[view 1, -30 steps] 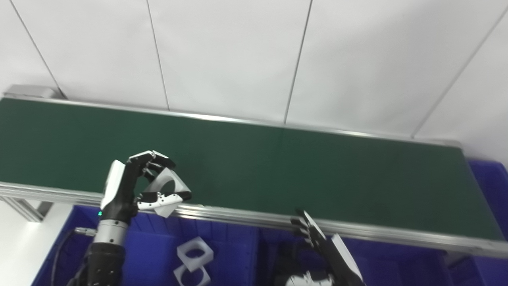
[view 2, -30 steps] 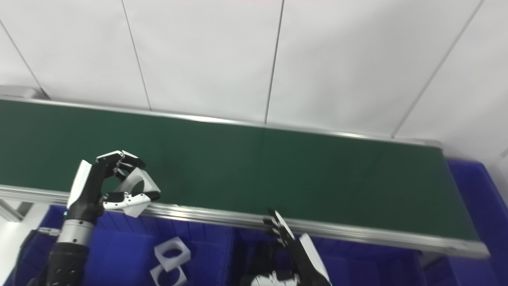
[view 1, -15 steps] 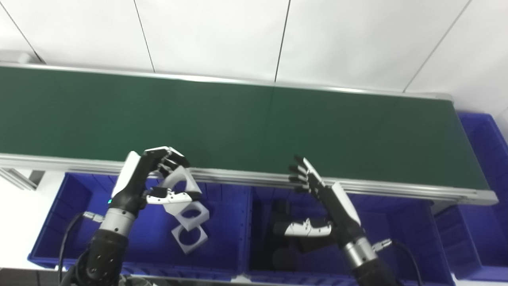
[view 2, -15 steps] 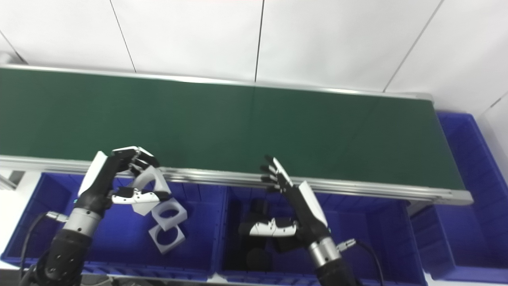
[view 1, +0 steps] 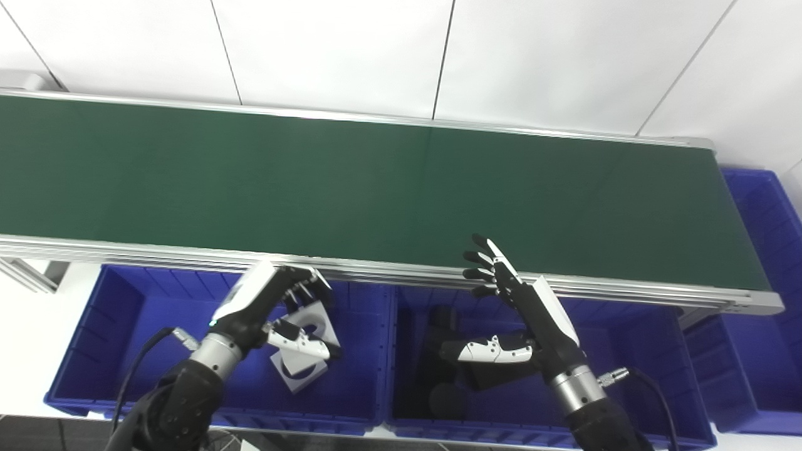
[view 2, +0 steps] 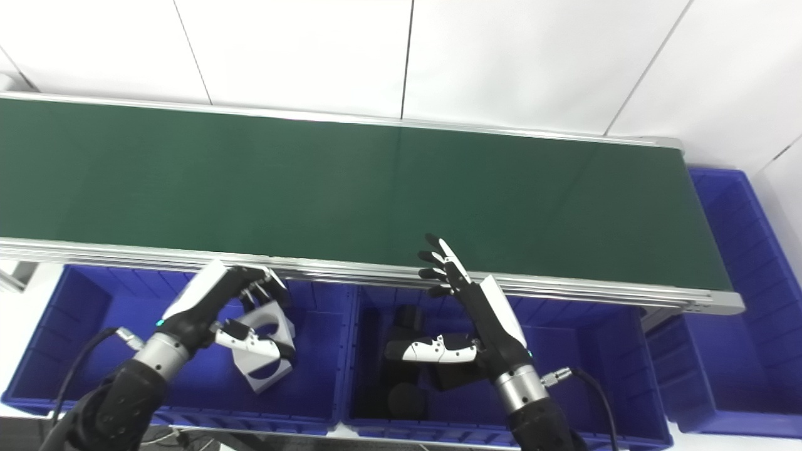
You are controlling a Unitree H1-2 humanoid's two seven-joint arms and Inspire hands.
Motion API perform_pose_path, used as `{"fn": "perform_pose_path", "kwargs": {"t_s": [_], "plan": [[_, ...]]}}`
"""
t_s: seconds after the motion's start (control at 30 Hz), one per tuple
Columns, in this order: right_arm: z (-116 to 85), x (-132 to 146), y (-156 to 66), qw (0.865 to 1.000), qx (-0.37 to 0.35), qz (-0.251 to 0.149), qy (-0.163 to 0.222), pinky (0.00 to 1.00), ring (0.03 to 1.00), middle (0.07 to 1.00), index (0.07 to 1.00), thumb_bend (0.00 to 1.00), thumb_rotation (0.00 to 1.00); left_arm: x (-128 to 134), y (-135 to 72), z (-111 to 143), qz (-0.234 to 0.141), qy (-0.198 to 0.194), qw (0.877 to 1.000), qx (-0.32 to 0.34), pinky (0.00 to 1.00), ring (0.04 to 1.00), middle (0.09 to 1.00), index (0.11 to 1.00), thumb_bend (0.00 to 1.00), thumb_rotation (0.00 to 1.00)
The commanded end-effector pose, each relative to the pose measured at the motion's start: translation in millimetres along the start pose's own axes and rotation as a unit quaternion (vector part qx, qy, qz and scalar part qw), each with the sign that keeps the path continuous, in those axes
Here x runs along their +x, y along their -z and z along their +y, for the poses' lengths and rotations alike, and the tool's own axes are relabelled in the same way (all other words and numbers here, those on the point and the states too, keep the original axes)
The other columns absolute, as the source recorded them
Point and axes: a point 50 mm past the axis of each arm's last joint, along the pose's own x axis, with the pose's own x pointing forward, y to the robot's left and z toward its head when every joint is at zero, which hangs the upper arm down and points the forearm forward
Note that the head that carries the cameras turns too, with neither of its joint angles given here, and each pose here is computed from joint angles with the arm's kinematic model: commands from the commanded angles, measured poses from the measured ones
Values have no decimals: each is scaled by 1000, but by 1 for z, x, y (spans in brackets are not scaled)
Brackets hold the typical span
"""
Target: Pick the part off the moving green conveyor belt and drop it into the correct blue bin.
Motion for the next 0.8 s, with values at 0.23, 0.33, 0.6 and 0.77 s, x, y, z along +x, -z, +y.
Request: {"fn": "perform_pose_path", "kwargs": {"t_s": [0.23, 0.33, 0.6, 0.77], "plan": [[-3, 3, -11, 1000, 1, -20, 7, 701, 814, 892, 975, 872, 329, 6, -11, 18, 32, 68, 991, 110, 487, 578, 680, 504, 500, 38], [-2, 3, -12, 1000, 1, -20, 8, 705, 819, 893, 975, 875, 332, 7, -13, 19, 42, 80, 987, 133, 586, 768, 832, 806, 655, 58], [-3, 3, -13, 1000, 0, -12, -5, 715, 834, 908, 981, 880, 326, 7, -10, 20, 38, 81, 987, 131, 724, 855, 901, 896, 796, 171], [-3, 2, -15, 1000, 6, 3, -27, 729, 851, 922, 985, 899, 309, 6, -10, 23, 26, 78, 993, 87, 736, 864, 915, 912, 891, 284]]}}
